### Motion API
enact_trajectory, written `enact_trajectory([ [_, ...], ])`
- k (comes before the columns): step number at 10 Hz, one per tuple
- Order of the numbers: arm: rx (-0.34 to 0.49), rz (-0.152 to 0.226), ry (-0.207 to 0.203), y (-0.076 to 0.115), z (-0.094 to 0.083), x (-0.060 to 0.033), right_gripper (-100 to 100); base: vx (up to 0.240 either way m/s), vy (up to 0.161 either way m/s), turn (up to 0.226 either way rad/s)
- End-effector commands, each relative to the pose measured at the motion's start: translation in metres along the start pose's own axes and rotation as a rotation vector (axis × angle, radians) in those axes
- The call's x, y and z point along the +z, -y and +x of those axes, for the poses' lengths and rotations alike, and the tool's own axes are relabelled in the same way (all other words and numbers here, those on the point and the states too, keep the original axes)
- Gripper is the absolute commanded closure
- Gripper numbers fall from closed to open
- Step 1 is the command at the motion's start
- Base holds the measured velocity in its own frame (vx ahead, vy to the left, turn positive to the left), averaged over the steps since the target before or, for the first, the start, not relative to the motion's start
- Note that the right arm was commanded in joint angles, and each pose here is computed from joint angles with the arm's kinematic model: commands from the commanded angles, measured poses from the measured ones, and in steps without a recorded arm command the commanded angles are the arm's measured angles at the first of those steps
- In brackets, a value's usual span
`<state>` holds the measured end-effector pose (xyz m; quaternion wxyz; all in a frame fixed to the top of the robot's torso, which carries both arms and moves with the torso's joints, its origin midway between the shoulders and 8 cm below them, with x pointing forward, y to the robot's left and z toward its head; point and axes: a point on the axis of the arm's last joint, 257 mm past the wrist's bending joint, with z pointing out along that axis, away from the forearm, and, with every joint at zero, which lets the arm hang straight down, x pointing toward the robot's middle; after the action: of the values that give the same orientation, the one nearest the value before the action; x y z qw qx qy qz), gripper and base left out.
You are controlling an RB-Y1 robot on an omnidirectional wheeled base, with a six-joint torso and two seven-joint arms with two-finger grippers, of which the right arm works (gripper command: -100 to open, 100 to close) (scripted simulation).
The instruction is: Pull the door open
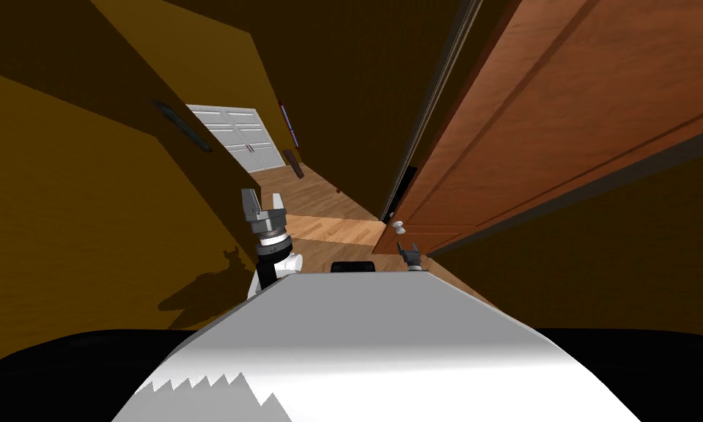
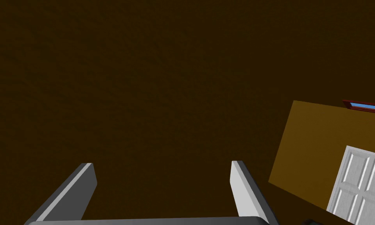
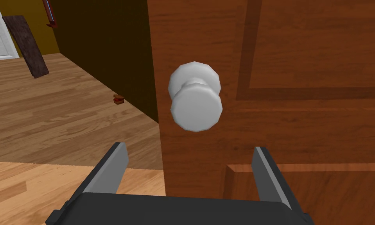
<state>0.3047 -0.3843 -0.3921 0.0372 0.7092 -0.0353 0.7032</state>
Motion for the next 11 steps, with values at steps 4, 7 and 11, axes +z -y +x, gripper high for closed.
enact_trajectory([
  [4,-0.001,-0.067,-0.014,-0.029,0.0,0.0054,-100,0.152,-0.014,0.16],
  [7,-0.001,-0.071,-0.015,-0.03,0.001,0.0059,100,0.086,-0.017,0.047],
  [11,-0.001,-0.071,-0.015,-0.03,0.001,0.0059,100,-0.02,0.0,0.002],
])
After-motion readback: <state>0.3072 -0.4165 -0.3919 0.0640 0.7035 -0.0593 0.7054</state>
